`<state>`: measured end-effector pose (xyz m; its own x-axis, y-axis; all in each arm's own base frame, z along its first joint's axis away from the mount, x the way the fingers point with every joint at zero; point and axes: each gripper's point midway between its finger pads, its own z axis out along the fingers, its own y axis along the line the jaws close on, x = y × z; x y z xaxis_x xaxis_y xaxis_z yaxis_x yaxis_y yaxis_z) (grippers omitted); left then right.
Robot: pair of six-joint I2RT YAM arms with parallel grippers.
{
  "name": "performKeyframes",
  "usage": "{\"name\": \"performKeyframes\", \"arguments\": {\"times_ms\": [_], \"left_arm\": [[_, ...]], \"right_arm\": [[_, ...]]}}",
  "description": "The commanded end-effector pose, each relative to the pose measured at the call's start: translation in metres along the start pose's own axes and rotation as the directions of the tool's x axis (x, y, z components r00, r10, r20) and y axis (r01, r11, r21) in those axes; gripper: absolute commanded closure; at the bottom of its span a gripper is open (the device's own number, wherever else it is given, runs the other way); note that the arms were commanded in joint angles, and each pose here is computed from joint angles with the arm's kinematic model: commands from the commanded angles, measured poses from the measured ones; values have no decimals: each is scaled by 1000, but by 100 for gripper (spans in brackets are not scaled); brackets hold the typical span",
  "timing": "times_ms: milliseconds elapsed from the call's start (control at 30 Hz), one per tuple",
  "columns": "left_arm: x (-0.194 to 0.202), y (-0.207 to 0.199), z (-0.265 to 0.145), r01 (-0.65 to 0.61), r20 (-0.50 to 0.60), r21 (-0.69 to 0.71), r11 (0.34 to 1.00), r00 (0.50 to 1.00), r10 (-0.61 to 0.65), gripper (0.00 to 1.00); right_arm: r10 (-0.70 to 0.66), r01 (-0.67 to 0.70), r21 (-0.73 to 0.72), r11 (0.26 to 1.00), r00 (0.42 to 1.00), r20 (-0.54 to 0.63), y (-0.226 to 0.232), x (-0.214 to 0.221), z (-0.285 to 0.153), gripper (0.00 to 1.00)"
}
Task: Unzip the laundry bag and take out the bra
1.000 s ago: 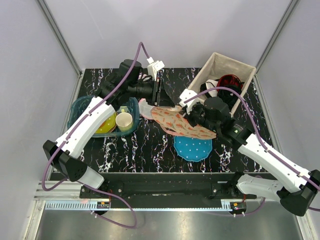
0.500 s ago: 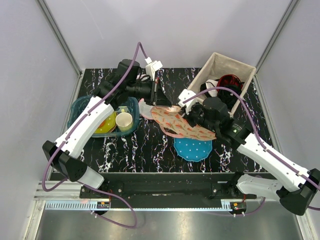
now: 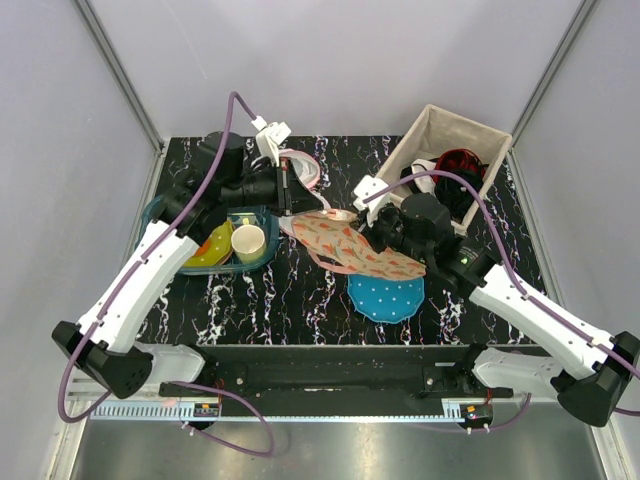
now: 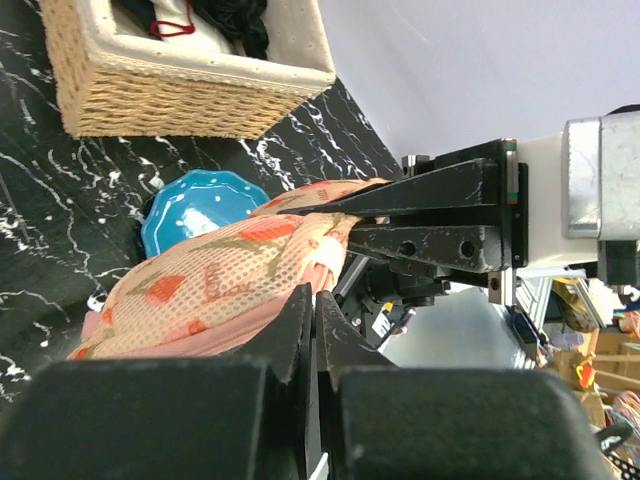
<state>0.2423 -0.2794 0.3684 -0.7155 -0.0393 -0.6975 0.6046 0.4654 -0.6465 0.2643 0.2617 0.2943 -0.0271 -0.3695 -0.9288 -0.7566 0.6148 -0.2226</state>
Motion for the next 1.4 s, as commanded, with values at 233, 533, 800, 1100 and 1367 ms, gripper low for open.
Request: {"name": "performKeyframes", "arguments": {"times_ms": [233,533,800,1100,1367], "left_arm": [[-23,53,-50,72,232,-126,989,972,-42,100],[1,82,-21,228,188,37,973,955,-231,100],[13,80,-20,257,184,60,965,947,-264,100],[26,105,15,275,99,-7,961,957,-273,100],[3,71,14,192,110,31,981,975,-194,100]], "right_arm": [[220,-216,-38,976,964,149,6,-40,-29,100],[395,-434,-55,899,752,528,-5,-51,-53,100],[513,-544,-74,836,725,460,2,-17,-8,100],[484,-499,18,866,848,214,12,27,18,22],[163,-171,40,984,976,146,-3,-12,-9,16]]}}
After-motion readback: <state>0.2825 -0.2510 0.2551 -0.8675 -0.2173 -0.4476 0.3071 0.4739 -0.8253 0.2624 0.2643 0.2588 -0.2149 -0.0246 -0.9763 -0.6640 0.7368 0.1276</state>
